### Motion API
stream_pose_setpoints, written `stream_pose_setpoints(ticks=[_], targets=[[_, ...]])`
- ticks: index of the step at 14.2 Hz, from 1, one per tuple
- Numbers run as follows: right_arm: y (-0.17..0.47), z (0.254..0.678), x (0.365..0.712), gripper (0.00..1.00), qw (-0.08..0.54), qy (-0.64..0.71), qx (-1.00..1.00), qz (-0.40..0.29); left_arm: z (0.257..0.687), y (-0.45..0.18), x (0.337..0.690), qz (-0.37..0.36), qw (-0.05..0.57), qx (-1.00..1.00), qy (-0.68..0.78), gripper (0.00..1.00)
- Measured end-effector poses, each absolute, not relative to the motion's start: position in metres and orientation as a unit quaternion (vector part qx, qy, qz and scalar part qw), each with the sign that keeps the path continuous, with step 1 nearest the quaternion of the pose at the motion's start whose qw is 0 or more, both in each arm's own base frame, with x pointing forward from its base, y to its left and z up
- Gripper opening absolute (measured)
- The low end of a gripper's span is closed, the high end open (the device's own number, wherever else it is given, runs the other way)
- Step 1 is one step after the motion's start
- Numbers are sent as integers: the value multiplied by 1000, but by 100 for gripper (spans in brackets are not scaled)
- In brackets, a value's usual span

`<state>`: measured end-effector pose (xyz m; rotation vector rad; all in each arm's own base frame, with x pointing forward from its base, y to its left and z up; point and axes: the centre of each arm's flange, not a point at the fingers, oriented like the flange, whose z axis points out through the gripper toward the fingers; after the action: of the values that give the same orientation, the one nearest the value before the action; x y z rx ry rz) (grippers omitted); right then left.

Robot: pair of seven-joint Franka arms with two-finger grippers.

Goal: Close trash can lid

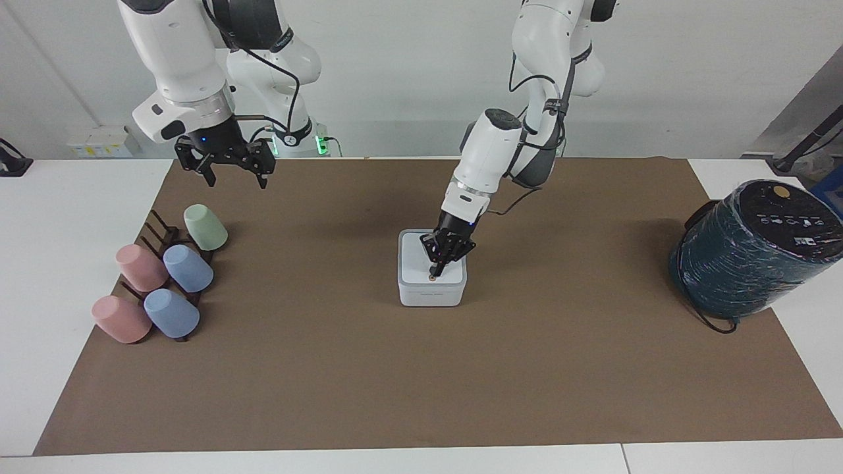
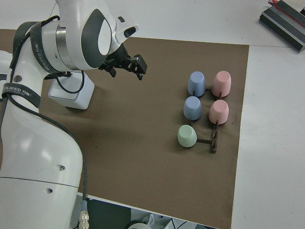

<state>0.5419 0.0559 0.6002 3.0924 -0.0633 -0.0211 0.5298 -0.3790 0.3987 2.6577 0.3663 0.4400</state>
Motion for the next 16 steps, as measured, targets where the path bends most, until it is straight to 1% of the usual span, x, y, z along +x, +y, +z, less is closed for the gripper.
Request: stream_pose_setpoints(ticks=[2, 4, 6, 7, 9, 11, 13, 16], targets=[[56, 600, 542, 100, 24, -20, 999, -7, 399, -381, 531, 158, 210, 956, 131, 9], [56, 600, 542, 100, 24, -20, 999, -7, 403, -383, 535, 142, 201, 960, 130, 9], [56, 600, 542, 100, 24, -20, 999, -7, 419, -381, 542, 101, 177, 971, 129, 10], [56, 600, 542, 100, 24, -20, 999, -7, 435, -372, 550, 77, 163, 975, 134, 10], [56, 600, 542, 100, 24, -20, 999, -7, 474, -337, 569, 39, 138, 980, 135, 10], [56, 600, 542, 100, 24, -20, 999, -7, 514, -288, 583, 4, 111, 987, 114, 12], [56, 600, 542, 100, 24, -20, 999, -7, 537, -232, 594, -9, 86, 993, 86, 13], [56, 600, 542, 100, 24, -20, 999, -7, 562, -146, 602, -11, 75, 996, 47, 16]])
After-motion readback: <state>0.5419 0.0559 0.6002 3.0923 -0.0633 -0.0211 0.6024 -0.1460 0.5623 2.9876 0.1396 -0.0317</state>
